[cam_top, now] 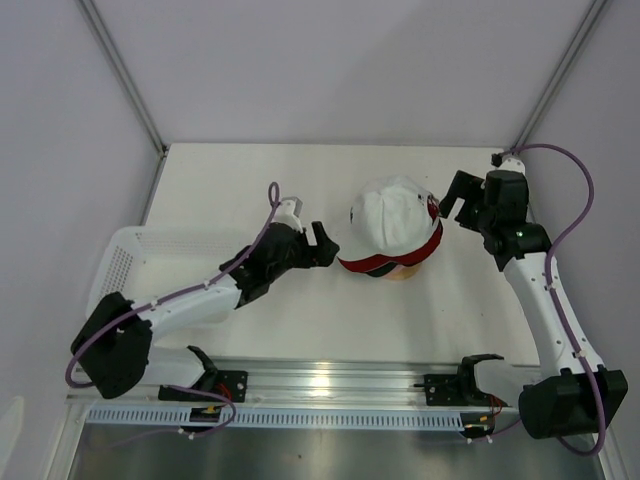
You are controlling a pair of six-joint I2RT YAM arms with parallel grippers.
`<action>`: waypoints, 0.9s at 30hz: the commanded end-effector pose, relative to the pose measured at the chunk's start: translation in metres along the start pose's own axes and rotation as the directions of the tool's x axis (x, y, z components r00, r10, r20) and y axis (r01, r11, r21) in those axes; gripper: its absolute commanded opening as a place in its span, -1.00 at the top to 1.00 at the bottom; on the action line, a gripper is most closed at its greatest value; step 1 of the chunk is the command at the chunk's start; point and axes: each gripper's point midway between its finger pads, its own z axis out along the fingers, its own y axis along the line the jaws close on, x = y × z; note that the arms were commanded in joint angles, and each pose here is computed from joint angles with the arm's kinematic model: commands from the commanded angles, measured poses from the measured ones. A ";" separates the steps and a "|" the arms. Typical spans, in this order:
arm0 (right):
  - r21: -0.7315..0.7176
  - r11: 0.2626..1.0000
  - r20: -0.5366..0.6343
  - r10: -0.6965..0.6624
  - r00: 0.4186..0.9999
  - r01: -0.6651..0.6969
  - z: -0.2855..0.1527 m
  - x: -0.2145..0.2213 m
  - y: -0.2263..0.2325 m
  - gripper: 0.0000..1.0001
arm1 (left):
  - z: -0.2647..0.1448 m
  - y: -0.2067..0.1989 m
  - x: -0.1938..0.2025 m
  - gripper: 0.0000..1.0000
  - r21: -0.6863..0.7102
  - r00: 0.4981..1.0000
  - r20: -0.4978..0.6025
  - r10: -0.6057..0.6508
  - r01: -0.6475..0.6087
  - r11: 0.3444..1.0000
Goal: Stack the hats
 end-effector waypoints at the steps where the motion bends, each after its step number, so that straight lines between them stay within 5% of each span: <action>1: 0.005 1.000 0.001 0.007 1.000 -0.007 -0.014 -0.009 -0.002 -0.99 | -0.023 0.000 -0.040 -0.92 0.020 0.994 0.051 0.094 -0.095 0.995; 9: 0.063 0.998 0.010 -0.011 1.000 0.010 -0.016 -0.006 -0.017 -0.97 | -0.050 -0.030 -0.095 -0.94 0.161 0.968 0.194 0.160 -0.193 0.968; 27: -0.116 0.993 0.129 0.034 0.991 -0.019 -0.011 -0.022 0.013 -0.51 | -0.031 -0.039 -0.085 -0.96 0.199 0.979 0.118 0.165 -0.186 0.962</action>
